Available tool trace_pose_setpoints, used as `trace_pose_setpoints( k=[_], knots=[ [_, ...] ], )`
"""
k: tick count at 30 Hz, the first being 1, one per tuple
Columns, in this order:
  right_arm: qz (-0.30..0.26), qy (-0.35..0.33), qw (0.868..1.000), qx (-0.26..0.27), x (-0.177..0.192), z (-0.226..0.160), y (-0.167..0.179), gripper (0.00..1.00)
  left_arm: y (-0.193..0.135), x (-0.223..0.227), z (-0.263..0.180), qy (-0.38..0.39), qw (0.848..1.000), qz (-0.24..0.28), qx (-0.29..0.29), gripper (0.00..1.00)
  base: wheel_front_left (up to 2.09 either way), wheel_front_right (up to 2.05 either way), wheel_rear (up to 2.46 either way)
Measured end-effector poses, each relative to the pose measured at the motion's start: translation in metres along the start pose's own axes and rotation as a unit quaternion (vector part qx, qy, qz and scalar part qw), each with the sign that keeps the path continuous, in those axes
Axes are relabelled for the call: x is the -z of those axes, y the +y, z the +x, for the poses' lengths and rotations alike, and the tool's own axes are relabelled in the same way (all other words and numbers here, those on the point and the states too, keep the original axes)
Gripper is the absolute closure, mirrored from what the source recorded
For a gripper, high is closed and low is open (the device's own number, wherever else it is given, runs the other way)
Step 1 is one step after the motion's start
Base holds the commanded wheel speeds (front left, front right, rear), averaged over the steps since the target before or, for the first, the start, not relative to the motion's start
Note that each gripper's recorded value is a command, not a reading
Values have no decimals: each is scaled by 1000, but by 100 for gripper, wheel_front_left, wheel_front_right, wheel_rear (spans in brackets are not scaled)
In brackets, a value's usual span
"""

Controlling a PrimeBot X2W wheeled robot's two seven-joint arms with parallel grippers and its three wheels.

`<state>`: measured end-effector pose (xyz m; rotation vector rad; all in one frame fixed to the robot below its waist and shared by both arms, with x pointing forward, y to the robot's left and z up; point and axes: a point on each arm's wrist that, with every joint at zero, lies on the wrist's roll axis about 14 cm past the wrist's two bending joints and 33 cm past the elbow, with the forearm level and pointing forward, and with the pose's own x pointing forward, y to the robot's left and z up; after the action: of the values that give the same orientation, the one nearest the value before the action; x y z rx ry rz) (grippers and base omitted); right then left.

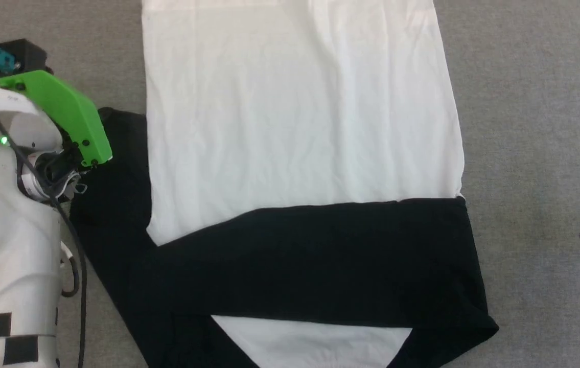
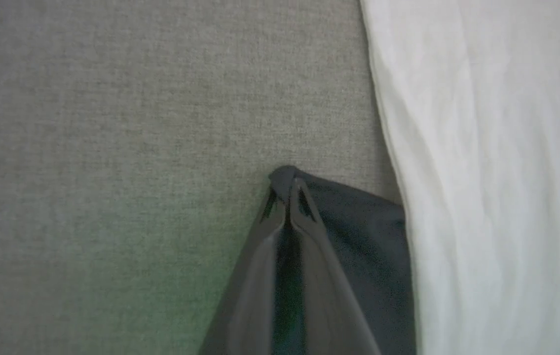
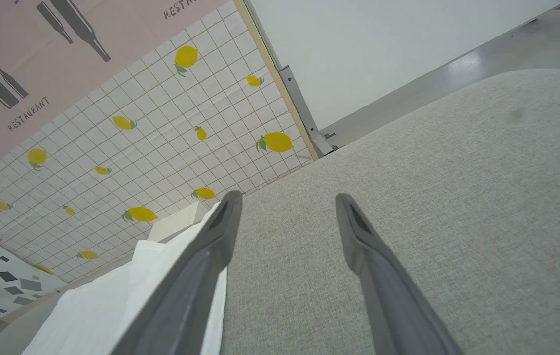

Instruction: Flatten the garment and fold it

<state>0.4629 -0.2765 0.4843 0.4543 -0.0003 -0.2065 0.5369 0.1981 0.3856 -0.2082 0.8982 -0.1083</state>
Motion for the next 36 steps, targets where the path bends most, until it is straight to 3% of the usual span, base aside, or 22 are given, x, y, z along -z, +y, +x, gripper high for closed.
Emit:
trace_pose_setpoints(
  k=[7, 14, 19, 27, 36],
  knots=[
    [10, -6, 1000, -20, -10, -3, 17, 0, 48, -28, -44, -128, 985, -101, -60, 100, 0, 0, 0],
    [20, -13, 999, -41, -22, -14, 32, 0, 105, -30, -110, -235, 946, -175, -140, 100, 0, 0, 0],
    [28, -17, 998, -56, -30, -22, 44, 0, 110, -37, -154, -310, 923, -184, -134, 100, 0, 0, 0],
    [34, -22, 997, -68, -38, -38, 51, 0, 25, -57, -199, -410, 906, -108, -8, 100, 0, 0, 0],
    [44, -30, 997, -57, -44, -49, 42, 0, -106, -39, -190, -387, 911, -10, 141, 100, 0, 0, 0]
  ],
)
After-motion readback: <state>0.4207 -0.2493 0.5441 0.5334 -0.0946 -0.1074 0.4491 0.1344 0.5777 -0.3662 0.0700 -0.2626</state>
